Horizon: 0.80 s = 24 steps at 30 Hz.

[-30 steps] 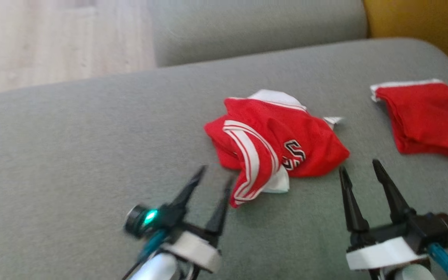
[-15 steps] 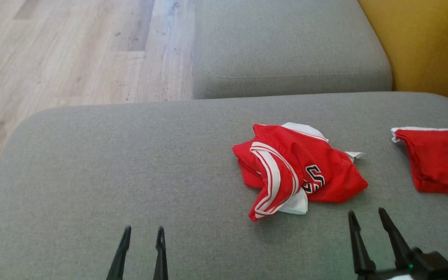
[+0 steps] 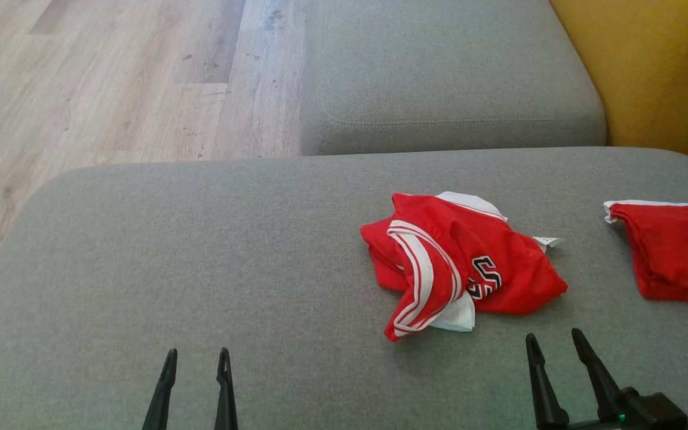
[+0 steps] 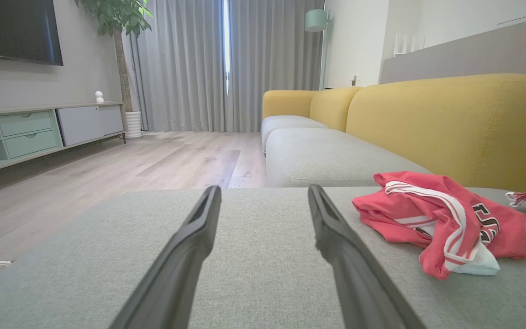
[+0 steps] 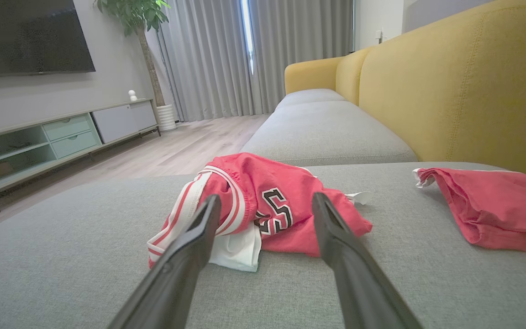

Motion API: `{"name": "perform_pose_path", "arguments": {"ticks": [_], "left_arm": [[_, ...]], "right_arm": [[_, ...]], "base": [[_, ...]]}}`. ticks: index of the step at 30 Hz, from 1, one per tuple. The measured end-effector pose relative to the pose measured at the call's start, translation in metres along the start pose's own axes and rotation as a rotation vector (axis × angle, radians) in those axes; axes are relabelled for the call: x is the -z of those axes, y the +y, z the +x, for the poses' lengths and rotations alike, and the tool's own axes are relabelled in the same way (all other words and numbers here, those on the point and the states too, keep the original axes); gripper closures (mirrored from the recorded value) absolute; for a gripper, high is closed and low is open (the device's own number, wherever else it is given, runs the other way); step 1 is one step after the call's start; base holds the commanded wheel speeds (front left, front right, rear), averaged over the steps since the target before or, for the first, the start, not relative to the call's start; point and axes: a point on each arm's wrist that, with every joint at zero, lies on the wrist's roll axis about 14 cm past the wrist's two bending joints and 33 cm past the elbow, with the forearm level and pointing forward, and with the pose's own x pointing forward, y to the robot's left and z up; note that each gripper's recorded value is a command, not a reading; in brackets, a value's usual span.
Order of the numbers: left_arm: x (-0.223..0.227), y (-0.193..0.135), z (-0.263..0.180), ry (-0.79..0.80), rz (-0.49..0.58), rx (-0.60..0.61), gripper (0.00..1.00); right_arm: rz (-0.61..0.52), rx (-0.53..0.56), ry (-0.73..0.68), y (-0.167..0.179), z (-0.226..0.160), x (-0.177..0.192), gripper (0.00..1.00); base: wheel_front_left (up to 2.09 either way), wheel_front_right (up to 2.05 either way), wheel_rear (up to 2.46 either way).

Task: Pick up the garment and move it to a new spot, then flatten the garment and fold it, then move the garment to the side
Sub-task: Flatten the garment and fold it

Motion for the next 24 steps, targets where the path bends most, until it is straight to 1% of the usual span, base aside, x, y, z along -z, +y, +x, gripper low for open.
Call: {"name": "perform_pose_path", "arguments": {"ticks": [24], "left_arm": [[0.0007, 0.0019, 0.0020, 0.003, -0.006, 0.001, 0.00]], "right_arm": [[-0.001, -0.011, 0.020, 0.0033, 0.0008, 0.0056, 0.00]], "base": [[0.00, 0.00, 0.00]]}}
